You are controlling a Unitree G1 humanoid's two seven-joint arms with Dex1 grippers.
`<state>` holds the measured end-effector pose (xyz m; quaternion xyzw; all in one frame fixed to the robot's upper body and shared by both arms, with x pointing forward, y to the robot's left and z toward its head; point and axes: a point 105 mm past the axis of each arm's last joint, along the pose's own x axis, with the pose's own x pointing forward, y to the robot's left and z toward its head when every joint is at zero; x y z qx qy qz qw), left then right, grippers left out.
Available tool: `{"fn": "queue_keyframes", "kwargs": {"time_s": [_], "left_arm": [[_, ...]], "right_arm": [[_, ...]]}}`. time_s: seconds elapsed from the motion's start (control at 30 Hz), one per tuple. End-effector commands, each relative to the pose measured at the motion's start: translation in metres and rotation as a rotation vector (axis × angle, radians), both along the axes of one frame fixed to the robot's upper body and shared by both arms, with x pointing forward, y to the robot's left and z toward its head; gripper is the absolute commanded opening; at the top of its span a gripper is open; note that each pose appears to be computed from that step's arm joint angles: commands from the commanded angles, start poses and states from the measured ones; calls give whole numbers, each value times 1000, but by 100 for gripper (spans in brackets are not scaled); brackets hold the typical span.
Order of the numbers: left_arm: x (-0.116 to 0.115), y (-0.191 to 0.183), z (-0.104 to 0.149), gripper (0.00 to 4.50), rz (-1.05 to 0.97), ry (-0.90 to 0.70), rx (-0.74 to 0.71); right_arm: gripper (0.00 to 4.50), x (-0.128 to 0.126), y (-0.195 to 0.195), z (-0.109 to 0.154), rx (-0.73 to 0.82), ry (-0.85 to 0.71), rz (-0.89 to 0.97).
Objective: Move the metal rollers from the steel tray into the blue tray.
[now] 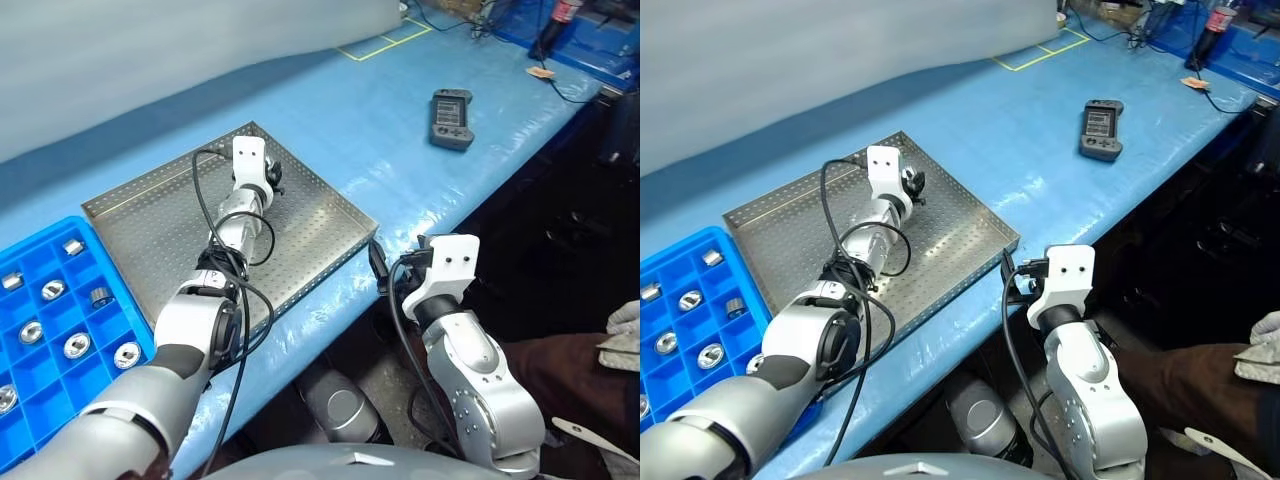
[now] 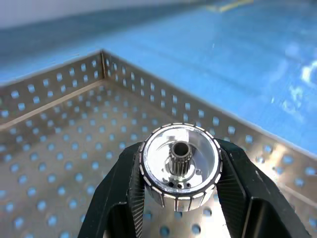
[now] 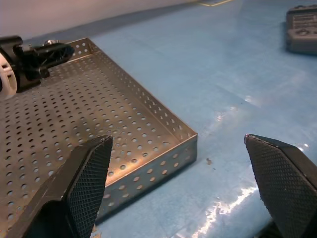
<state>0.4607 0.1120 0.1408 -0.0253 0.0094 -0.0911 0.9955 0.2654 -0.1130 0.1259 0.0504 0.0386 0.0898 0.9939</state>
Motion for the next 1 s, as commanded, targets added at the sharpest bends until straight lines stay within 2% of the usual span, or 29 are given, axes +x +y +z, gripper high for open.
{"fn": "queue_keyframes", "kwargs": {"time_s": [0.03,0.17,0.3,0.63,0.77,1.0], "left_arm": [[-11,8,38,171,-34,-123,10],[-46,35,75,171,-29,-254,72],[-77,53,81,171,-34,-275,156],[-151,98,56,171,106,-189,267],[-173,117,43,171,215,-131,260],[-195,132,12,171,307,-19,231]], "right_arm": [[450,3,11,13,23,-58,58],[450,11,29,18,14,-74,177],[450,18,45,21,8,-86,267],[450,22,87,24,-11,-99,488],[450,20,98,23,-15,-96,555],[450,15,112,20,-60,-108,652]]}}
